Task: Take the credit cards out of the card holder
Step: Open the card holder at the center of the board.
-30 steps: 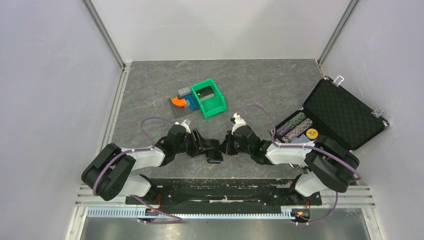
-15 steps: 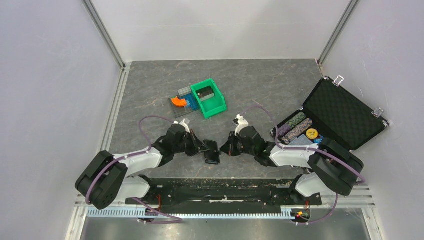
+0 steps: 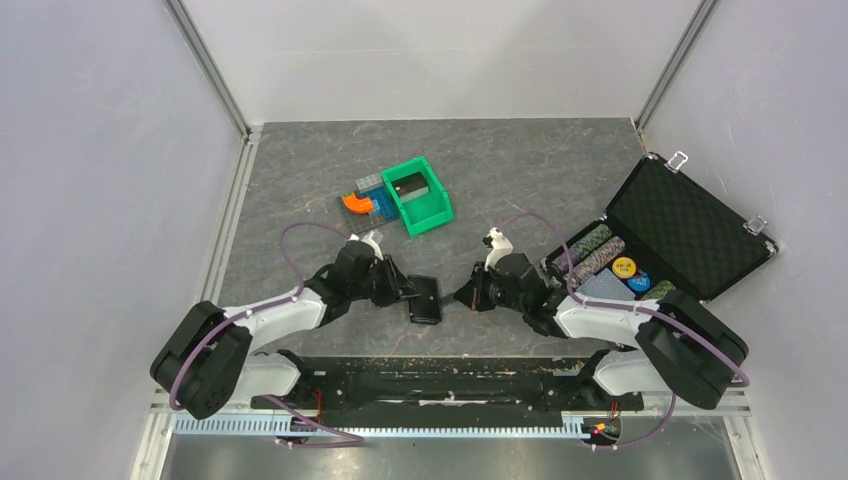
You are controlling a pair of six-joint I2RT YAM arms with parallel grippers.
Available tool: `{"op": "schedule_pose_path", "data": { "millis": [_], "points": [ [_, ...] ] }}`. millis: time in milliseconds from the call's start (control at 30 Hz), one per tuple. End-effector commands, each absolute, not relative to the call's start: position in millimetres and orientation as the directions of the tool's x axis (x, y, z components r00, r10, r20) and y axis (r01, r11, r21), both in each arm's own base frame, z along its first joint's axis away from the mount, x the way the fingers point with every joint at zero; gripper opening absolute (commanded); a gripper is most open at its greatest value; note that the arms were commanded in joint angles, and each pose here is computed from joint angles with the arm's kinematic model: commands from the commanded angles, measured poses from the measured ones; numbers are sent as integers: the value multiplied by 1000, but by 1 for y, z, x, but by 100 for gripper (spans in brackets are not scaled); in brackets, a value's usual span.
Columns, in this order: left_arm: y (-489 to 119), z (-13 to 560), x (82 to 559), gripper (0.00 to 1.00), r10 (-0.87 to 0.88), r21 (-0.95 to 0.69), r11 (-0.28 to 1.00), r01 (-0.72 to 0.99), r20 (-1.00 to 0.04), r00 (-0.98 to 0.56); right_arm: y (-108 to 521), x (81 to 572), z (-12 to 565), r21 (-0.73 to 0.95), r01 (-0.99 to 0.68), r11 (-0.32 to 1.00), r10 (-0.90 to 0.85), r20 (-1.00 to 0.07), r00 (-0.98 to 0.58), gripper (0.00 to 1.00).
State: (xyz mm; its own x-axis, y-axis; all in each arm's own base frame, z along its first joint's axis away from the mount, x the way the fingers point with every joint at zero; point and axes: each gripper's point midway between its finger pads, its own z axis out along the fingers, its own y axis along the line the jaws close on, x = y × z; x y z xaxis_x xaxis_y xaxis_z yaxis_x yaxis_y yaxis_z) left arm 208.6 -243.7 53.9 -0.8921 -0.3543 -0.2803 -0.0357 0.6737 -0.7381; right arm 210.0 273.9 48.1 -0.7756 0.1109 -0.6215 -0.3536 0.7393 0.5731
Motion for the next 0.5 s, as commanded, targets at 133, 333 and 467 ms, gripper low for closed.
{"op": "schedule_pose_path", "data": {
  "millis": [133, 333, 467],
  "points": [
    [-213, 60, 228, 60, -262, -537, 843, 25, -450, -854, 273, 210, 72, 626, -378, 682, 183, -646, -741, 0],
    [-228, 68, 221, 71, -205, -518, 852, 73, -459, -864, 276, 207, 85, 667, -381, 640, 229, -639, -734, 0],
    [-247, 69, 211, 79, -132, -487, 864, 129, -467, -874, 278, 206, 101, 698, -404, 591, 276, -645, -712, 0]
  ]
}}
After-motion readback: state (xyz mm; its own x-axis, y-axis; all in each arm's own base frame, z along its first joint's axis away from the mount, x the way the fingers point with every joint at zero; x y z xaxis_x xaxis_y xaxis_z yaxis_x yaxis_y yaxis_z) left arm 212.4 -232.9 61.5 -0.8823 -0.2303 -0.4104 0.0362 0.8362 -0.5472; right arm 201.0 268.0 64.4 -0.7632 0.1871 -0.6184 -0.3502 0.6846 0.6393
